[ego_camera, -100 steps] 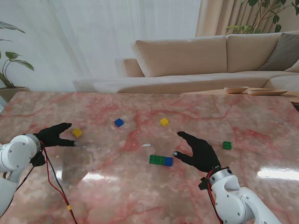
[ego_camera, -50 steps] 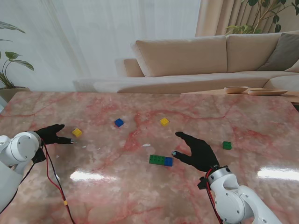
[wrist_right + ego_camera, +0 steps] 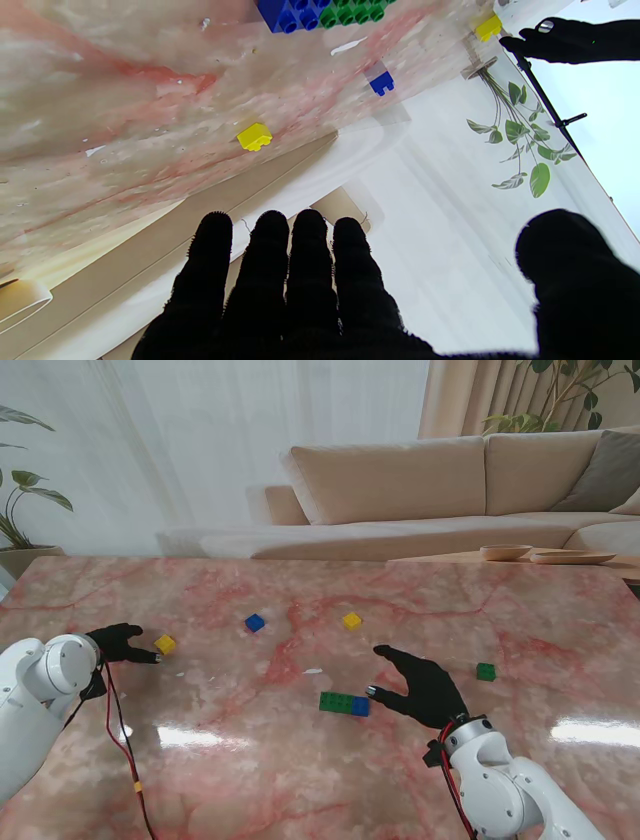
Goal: Build a two-level staggered structure with toy bricks
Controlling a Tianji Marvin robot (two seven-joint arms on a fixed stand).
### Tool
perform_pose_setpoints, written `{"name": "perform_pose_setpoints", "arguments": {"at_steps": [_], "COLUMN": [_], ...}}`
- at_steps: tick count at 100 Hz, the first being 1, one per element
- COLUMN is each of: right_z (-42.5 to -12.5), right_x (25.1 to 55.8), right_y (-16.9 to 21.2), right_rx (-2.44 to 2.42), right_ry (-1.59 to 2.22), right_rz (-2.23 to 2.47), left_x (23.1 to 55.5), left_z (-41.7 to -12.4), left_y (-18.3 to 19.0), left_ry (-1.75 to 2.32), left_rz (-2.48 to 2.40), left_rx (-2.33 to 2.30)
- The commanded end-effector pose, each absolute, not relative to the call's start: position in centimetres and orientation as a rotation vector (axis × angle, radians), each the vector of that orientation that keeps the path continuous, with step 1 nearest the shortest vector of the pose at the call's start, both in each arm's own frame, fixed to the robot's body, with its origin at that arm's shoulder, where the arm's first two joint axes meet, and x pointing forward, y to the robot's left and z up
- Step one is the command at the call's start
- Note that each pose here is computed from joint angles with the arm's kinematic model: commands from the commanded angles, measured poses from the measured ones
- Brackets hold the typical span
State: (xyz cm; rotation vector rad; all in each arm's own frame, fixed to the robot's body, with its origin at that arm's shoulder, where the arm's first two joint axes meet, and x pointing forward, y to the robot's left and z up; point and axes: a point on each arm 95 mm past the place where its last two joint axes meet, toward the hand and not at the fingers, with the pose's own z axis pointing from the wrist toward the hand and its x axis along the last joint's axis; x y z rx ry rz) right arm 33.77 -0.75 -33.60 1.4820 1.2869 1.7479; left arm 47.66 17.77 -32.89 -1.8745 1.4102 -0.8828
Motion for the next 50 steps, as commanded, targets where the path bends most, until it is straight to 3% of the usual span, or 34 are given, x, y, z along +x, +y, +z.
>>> {"name": "perform_pose_setpoints", "arguments": {"at_steps": [1,50], "right_z": [-34.2,-34.2], "right_x": [33.4,33.3], "right_y": [-0.8,-0.8], "right_rx": [1.508,1.513], "right_ry": [1.313,1.326], "right_rz": [1.724,1.721], "left_x": [47.9,49.2], "left_z": [-32.9,-35.0], "left_y": [17.5,16.0], "left_ry": [1.417,1.403], "left_rz": [-0.88,-0.895], "left_rx": [-1.868,-1.799]}}
